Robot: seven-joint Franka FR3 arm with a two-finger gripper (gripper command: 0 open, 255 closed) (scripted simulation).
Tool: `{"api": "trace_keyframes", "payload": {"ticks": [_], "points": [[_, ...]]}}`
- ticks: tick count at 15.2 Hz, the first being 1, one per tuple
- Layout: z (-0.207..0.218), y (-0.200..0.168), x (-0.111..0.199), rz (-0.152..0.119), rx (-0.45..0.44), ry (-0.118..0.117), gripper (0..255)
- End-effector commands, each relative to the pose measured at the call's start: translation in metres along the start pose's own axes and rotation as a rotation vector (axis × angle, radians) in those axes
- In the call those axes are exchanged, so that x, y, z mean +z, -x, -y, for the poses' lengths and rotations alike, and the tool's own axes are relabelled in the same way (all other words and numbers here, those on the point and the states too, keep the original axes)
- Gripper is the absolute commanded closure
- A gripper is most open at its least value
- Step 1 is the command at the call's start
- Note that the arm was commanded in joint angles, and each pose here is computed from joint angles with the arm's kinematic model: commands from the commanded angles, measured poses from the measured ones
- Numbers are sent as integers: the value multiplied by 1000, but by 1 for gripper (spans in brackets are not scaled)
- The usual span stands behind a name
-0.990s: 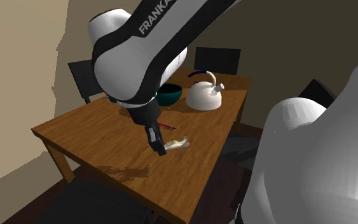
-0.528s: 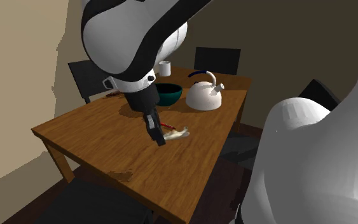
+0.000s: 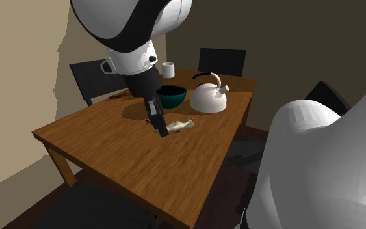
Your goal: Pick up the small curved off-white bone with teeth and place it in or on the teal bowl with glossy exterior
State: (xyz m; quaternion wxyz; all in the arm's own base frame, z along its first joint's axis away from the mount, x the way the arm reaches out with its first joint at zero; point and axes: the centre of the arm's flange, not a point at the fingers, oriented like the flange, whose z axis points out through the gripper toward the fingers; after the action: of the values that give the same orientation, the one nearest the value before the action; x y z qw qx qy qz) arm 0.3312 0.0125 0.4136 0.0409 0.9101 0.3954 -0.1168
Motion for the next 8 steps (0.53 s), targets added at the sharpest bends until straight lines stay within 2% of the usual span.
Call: {"api": "trace_keyframes", "payload": {"ticks": [1, 4, 8], "points": [[1, 3, -11, 0, 0, 0, 255], [1, 6, -24, 0, 0, 0, 255], [-51, 13, -24, 0, 0, 0, 255]]}}
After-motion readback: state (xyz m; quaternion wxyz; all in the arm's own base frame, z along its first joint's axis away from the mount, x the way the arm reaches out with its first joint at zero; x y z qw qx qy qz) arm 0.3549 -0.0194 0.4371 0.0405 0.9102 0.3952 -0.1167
